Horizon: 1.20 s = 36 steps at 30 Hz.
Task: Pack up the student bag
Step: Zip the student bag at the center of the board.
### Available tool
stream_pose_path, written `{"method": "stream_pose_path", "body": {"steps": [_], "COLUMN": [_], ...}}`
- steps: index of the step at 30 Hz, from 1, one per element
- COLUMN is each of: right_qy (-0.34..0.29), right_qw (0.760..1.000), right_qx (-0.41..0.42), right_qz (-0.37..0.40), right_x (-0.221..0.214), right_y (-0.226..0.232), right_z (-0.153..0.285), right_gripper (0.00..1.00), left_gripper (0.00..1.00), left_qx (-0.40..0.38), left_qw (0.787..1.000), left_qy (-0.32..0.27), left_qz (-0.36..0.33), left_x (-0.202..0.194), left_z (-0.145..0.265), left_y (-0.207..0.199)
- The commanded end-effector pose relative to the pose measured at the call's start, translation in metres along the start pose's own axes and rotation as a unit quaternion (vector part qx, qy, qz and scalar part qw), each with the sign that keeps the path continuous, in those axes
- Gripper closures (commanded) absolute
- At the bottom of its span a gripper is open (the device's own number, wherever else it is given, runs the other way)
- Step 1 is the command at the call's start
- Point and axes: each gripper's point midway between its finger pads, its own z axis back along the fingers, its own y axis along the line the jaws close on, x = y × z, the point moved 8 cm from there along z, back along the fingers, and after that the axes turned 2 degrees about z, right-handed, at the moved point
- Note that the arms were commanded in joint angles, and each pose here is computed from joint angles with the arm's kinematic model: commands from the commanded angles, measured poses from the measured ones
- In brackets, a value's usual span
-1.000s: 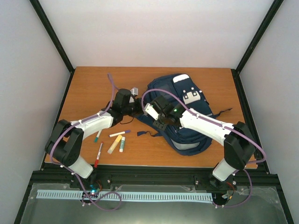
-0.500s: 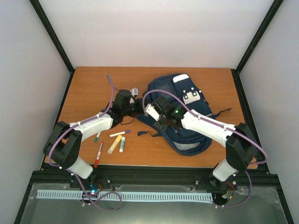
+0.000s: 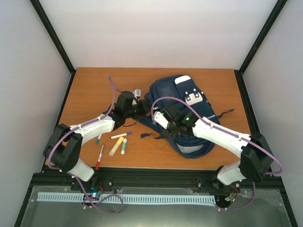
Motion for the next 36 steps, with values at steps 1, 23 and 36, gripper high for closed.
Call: {"method": "stream_pose_path", "body": {"steps": [1, 23, 36], "right_qy": [-0.043, -0.115, -0.2], "right_qw": [0.999, 0.992, 0.971], "right_qx": [-0.021, -0.051, -0.014], "right_qz": [-0.001, -0.019, -0.127], "right_x": [0.007, 0.027, -0.057], "right_y": [-0.003, -0.023, -0.073], "right_z": [0.02, 0.062, 0.122], "right_gripper": [0.89, 0.69, 0.54], "left_gripper": [0.99, 0.99, 0.99], "left_qx": [-0.099, -0.122, -0.016], "left_qw": [0.994, 0.973, 0.897], "left_qy": [-0.029, -0.112, -0.234], "left_qz": [-0.021, -0.162, -0.374], "left_x": [0.012, -0.015, -0.07], "left_z": [0.021, 0.089, 0.041], "left_y": [-0.05, -0.146, -0.151]}}
